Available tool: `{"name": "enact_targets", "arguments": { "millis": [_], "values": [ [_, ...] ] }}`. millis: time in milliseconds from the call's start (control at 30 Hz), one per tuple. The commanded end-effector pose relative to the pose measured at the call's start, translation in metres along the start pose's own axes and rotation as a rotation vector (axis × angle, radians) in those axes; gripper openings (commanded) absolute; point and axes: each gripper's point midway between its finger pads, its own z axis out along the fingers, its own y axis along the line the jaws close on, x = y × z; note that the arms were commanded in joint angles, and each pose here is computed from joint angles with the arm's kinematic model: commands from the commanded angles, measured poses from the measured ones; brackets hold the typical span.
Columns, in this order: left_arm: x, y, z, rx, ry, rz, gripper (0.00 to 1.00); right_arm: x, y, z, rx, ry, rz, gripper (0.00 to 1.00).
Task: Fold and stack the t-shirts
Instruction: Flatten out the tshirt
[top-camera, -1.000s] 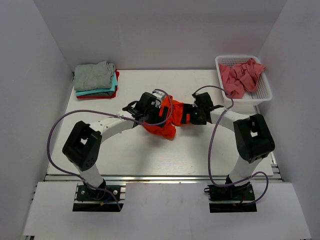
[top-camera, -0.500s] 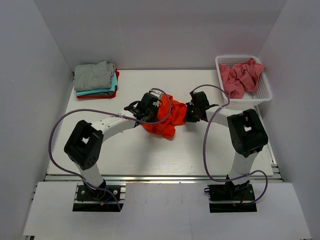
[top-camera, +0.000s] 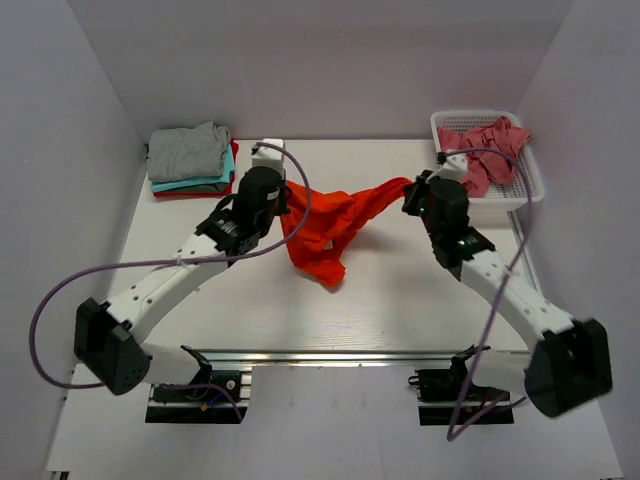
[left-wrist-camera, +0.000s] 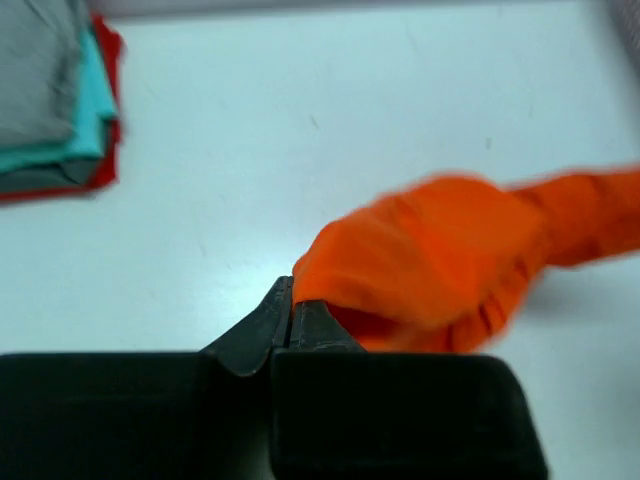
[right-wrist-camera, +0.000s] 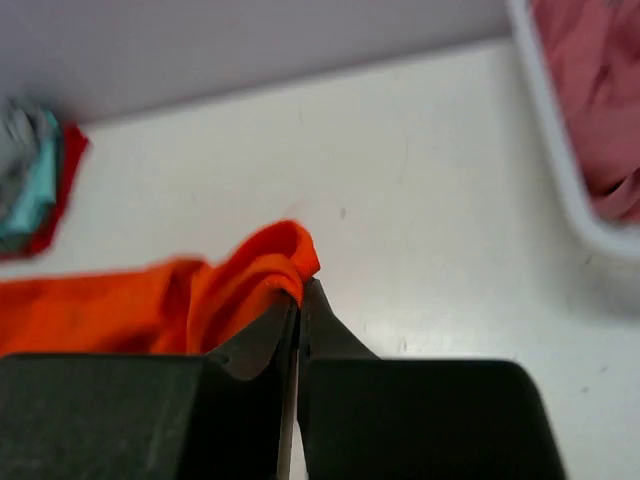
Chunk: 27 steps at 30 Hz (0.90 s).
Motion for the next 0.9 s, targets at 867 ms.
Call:
{"name": "enact_targets", "arguments": {
  "millis": [867],
  "values": [
    [-0.263, 0.096, -0.298, 0.094, -0.892, -0.081, 0.0, -0.323, 0.008, -0.324, -0.071, -1.077, -0.159, 0.0]
  ]
}}
